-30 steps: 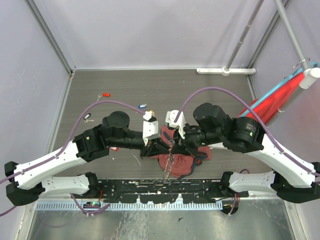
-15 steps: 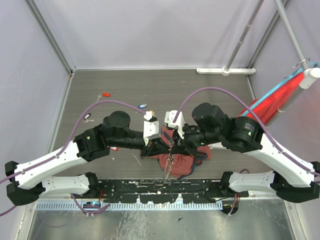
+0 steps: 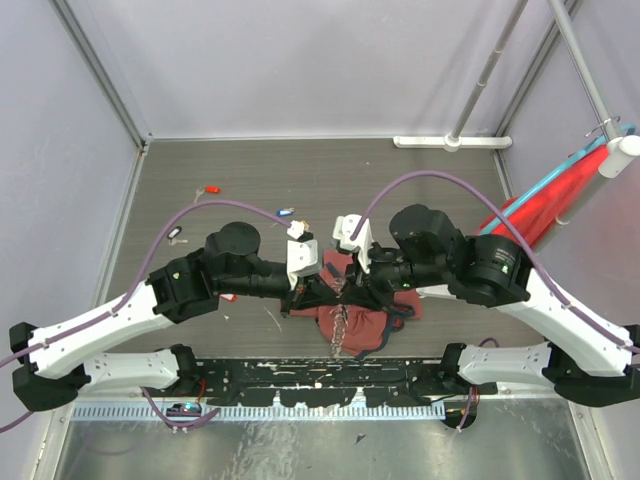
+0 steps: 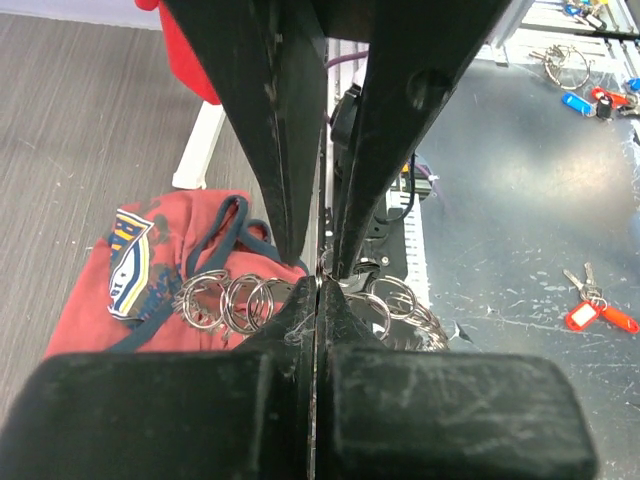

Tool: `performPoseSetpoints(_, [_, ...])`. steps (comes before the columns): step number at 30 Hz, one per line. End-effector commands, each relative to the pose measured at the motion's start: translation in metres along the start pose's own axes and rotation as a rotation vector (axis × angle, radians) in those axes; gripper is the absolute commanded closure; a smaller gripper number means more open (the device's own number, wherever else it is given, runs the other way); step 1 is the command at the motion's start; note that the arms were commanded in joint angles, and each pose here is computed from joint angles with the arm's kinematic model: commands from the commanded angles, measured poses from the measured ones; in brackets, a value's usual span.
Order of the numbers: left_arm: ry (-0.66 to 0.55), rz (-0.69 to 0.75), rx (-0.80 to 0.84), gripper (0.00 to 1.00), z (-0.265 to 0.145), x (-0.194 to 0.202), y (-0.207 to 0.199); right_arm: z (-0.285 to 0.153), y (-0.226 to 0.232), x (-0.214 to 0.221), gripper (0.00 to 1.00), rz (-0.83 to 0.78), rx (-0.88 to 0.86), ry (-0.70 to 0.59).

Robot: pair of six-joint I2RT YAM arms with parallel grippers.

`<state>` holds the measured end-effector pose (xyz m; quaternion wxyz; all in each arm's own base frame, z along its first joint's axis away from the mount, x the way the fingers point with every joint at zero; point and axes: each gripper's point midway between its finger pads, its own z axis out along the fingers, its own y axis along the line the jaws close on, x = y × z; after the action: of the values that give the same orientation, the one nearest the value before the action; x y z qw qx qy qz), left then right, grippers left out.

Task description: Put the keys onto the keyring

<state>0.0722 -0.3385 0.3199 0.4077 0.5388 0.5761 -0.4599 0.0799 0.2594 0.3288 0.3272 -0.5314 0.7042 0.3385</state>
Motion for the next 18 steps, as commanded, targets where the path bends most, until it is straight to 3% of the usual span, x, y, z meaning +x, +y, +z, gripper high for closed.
performPoseSetpoints(1, [-0.129, 0.016, -0.031, 1.00, -0.012, -0.033, -0.002, -0.025, -0.007, -0.041, 0.70, -0.013, 0.085, -0.207])
performPoseSetpoints(11, [-0.254, 0.005, -0.106, 1.00, -0.025, -0.045, 0.005, -0.057, -0.024, -0.059, 0.60, 0.200, 0.236, -0.462])
performPoseSetpoints(18, [-0.426, -0.012, -0.183, 1.00, -0.043, -0.061, 0.013, -0.062, -0.023, -0.065, 0.55, 0.462, 0.181, -0.682])
